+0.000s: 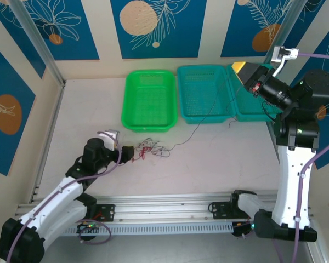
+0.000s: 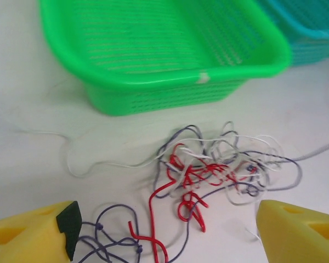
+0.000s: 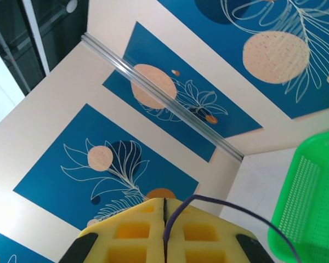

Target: Untangle the cables

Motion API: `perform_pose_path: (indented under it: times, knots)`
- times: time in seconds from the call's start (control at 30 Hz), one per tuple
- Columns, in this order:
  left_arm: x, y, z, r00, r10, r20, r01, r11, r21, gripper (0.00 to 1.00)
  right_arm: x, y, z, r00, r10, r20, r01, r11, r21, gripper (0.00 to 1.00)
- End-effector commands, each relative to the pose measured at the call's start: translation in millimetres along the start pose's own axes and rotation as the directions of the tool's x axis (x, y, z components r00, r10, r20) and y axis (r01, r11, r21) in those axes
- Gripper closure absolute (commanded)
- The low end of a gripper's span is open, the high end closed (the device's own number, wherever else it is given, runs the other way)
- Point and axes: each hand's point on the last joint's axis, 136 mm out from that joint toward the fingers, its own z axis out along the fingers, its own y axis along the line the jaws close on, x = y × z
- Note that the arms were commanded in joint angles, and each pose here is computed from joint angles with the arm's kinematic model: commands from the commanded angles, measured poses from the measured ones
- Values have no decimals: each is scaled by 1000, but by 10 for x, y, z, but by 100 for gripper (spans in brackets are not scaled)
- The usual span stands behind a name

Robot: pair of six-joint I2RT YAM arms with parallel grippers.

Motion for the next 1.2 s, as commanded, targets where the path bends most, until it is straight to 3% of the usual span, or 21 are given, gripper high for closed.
perform_pose_path:
  times: [0.0, 0.23, 0.4, 0.5, 0.7, 0.83, 1.0, 1.07, 1.17]
  knots:
    - [-35, -406, -15, 985, 160, -61, -144, 968, 204, 15, 58, -20, 52, 999, 4, -35, -4, 1000, -4, 100]
    - [101, -934, 362, 849, 504, -161, -417, 825, 381, 13, 144, -98, 69, 997, 22, -69, -21, 1000, 12, 100]
    - [262, -833, 791, 750, 609, -258, -532, 787, 311, 11, 161, -42, 32, 998, 3, -67, -2, 1000, 13, 100]
    - [429, -642, 982, 711, 598, -371, -545, 801, 246, 10, 173, -24, 2, 998, -6, -67, 8, 1000, 25, 100]
    - [496, -579, 1107, 687, 569, -452, -531, 818, 221, 17, 187, -68, -61, 999, 1, -41, 1, 998, 56, 100]
    - [704, -427, 1150, 590, 544, -597, -541, 815, 207, 22, 135, -151, -148, 1000, 9, 20, -12, 994, 110, 100]
    - [904, -259, 1150, 508, 530, -679, -571, 797, 196, 23, 103, -244, -255, 997, 38, 71, -47, 990, 137, 100]
    - [959, -231, 1160, 490, 518, -701, -568, 800, 194, 28, 113, -289, -284, 995, 56, 78, -66, 987, 145, 100]
    - [993, -246, 1171, 476, 524, -707, -561, 799, 215, 58, 111, -415, -367, 990, 82, 117, -103, 976, 191, 100]
